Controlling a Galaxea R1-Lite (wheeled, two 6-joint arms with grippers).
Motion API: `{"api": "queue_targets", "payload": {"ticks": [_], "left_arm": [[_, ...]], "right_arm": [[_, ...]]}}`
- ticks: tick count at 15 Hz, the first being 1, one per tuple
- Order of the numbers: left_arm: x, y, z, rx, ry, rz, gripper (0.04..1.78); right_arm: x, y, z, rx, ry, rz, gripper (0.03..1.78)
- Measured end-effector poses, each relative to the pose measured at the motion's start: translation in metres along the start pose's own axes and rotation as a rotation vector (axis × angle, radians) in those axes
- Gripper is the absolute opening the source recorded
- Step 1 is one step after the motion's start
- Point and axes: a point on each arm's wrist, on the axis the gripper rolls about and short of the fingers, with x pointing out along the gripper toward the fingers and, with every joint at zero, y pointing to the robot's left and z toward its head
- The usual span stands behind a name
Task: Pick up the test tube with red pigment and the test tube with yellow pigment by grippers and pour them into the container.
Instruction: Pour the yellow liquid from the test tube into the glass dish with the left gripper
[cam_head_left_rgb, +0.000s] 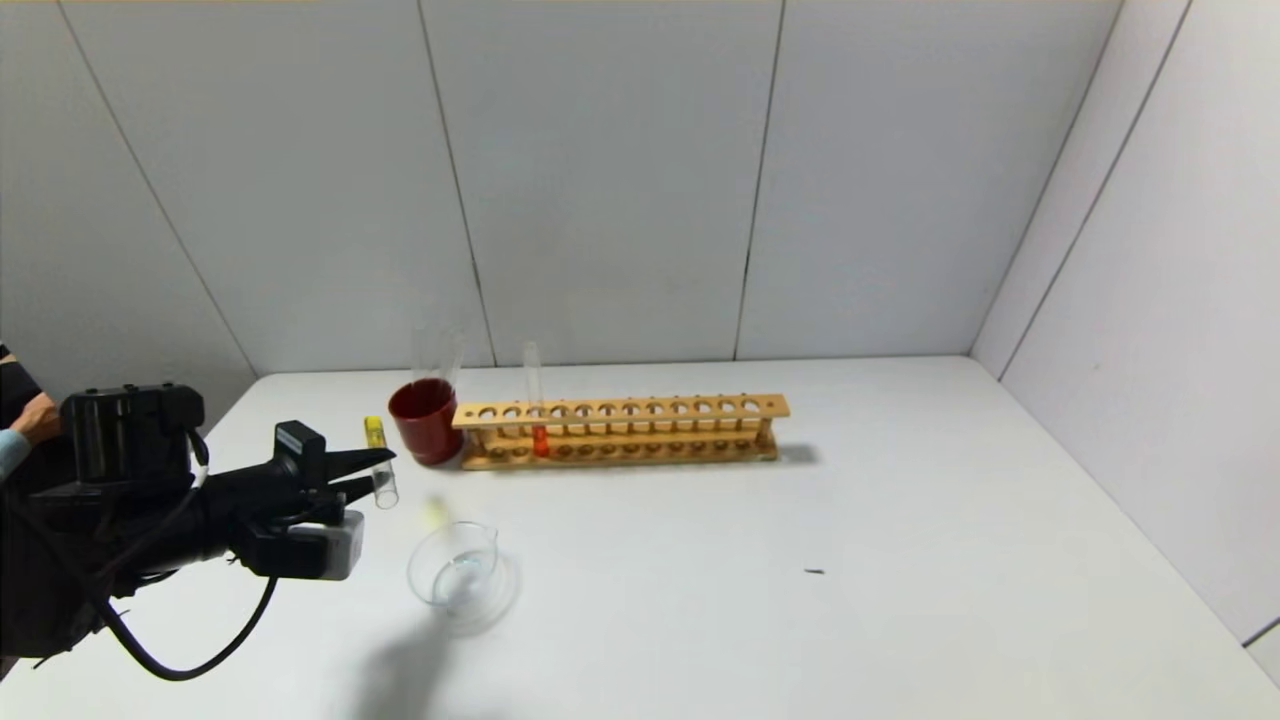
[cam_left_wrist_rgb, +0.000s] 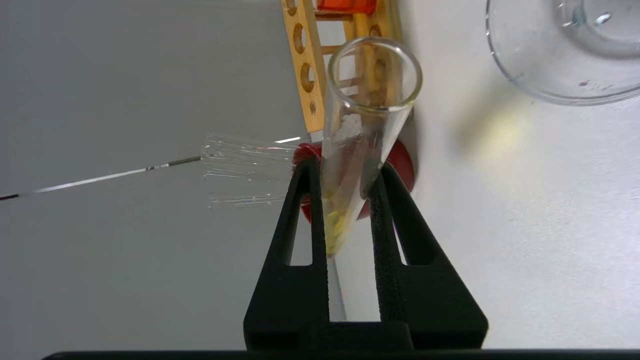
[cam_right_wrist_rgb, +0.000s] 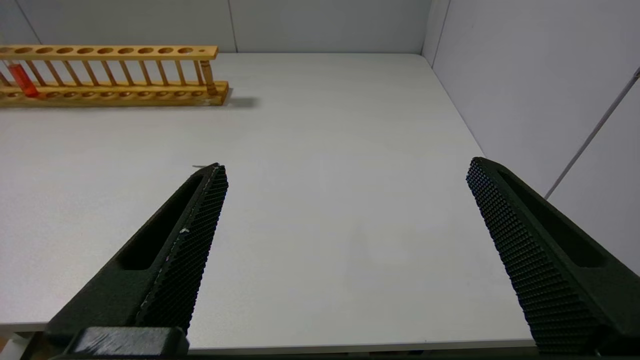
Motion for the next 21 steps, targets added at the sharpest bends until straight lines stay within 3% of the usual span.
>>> {"api": "queue_targets", "payload": {"ticks": [21], "left_arm": [[0.036, 0.003, 0.013, 0.318, -0.093, -0.004, 0.31]], "right_arm": [[0.0, 0.0, 0.0, 0.0, 0.0, 0.0, 1.75]]}}
